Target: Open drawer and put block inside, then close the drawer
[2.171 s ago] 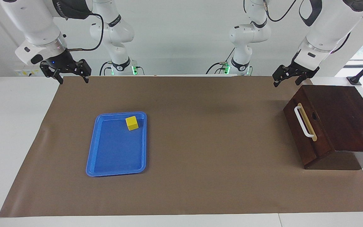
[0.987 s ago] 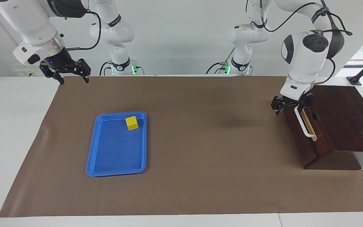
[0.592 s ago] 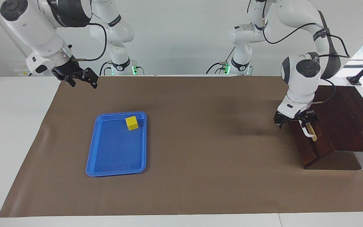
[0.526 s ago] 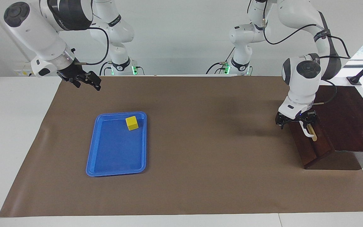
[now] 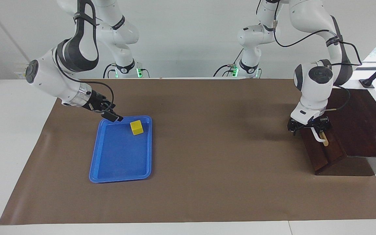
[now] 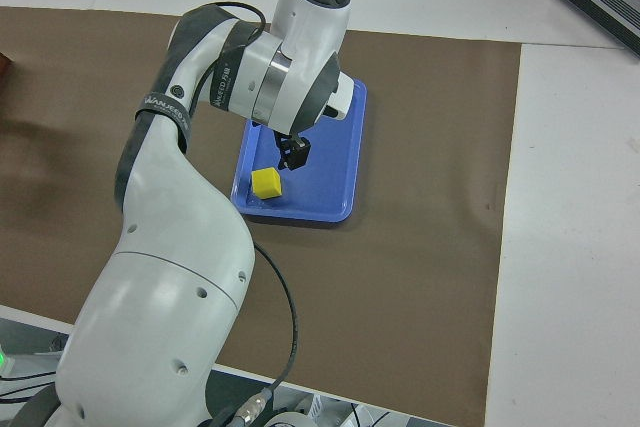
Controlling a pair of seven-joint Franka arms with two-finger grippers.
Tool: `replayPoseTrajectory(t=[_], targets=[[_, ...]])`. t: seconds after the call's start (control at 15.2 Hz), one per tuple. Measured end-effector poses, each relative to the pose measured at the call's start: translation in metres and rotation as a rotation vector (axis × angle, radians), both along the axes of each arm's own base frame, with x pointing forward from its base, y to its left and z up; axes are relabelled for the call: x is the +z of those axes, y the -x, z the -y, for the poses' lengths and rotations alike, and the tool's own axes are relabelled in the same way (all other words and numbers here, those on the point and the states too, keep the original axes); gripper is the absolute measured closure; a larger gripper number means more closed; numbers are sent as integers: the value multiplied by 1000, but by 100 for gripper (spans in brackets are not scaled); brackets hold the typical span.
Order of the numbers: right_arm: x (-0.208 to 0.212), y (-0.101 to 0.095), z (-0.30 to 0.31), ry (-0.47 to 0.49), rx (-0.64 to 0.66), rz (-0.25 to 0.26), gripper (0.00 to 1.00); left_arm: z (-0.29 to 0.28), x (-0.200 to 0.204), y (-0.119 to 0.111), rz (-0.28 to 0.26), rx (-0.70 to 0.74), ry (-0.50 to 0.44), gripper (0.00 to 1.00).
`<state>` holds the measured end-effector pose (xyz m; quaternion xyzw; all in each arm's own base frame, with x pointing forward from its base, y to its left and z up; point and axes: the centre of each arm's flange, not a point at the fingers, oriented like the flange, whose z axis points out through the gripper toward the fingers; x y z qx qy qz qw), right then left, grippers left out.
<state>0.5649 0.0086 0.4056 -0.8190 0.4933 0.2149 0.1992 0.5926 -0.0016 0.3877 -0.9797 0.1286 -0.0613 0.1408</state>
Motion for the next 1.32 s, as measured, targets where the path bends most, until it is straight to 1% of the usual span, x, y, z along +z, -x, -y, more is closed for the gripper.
replayPoseTrajectory(t=[0.13, 0.26, 0.33, 0.46, 0.59, 0.79, 0.86, 0.99, 1.12, 1.18, 1.32], targets=[[-33, -1, 1, -38, -52, -64, 0, 21, -3, -1, 24, 44, 18, 0], [-69, -4, 4, -51, -65, -126, 0, 75, -5, 4, 57, 92, 44, 0], [-83, -6, 3, -56, -63, -150, 0, 103, -6, 8, 68, 105, 55, 0], [-100, -10, -2, -67, -48, -187, 0, 144, -10, 18, 73, 110, 70, 0], [-107, -18, -4, -75, -41, -201, 0, 162, -13, 23, 67, 109, 71, 0], [-113, -23, -5, -102, -54, -210, 0, 163, -12, 24, 60, 112, 68, 0], [-116, -23, -6, -105, -55, -214, 0, 162, -9, 23, 49, 127, 67, 0], [-122, -21, -11, -107, -49, -226, 0, 163, 18, 16, 6, 204, 101, 0], [-127, -20, -16, -106, -39, -235, 0, 168, 65, 8, -28, 283, 153, 0], [-128, -19, -18, -107, -37, -240, 0, 171, 89, 7, -33, 334, 183, 0], [-132, -16, -19, -107, -33, -249, 0, 182, 128, 14, -28, 470, 257, 0]])
